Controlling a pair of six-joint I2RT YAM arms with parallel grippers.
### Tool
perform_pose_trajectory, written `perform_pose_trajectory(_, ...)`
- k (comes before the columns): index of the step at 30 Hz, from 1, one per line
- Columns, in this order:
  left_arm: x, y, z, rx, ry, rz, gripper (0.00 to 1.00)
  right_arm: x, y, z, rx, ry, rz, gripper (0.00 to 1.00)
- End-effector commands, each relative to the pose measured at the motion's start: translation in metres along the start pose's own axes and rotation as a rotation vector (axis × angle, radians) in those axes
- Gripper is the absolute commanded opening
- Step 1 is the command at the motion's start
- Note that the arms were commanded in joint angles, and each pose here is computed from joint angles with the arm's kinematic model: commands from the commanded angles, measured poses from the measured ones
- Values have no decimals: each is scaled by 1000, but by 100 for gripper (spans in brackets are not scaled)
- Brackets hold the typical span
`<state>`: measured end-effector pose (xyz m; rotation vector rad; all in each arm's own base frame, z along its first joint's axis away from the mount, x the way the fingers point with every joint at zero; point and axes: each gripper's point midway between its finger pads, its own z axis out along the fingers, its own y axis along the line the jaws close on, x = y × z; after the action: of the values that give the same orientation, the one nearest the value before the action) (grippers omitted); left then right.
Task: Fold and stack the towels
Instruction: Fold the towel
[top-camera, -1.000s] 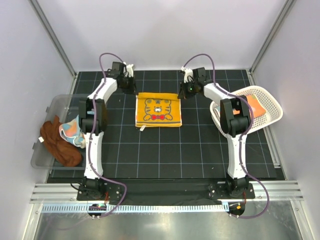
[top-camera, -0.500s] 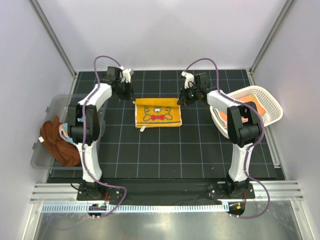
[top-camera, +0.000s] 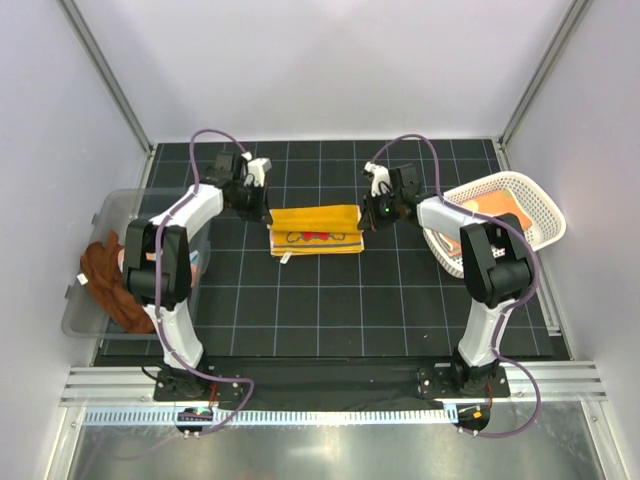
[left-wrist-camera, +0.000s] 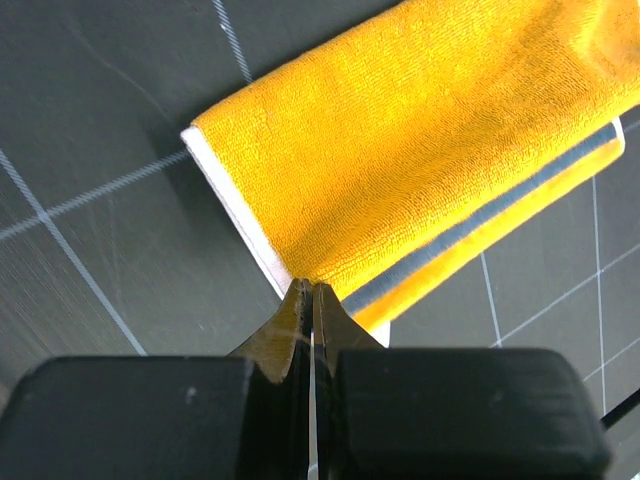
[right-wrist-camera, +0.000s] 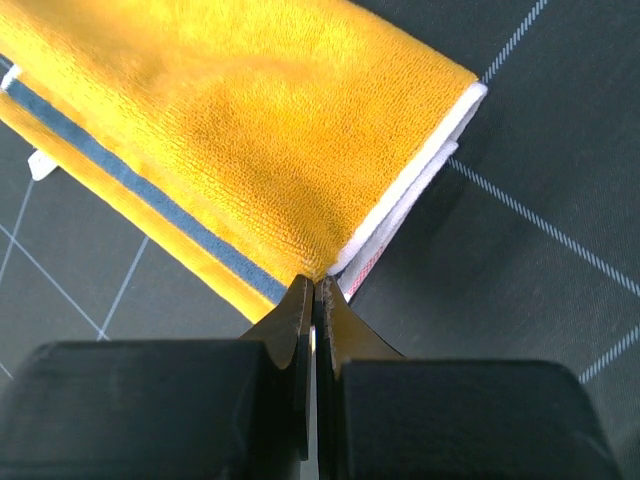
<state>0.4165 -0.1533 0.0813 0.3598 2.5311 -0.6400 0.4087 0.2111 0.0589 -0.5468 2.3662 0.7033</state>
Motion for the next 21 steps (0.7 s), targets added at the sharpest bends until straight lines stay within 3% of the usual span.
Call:
perform_pose_trajectory(1,-9,-9,-17,-14,-59,46,0,-25,5,-20,24,-98,-17,1)
perform_pose_trajectory(17,35,-11,-4,-80,43,26,1,3,9,-15,3,-69,39,4)
perform_pose_trajectory(20,39,-10,-4,-94,50,24,8,3,9,-16,5,-67,39,10)
perform_pose_trajectory(21,39,-8,-5,-107,52,27,18,2,9,-17,6,-68,42,13)
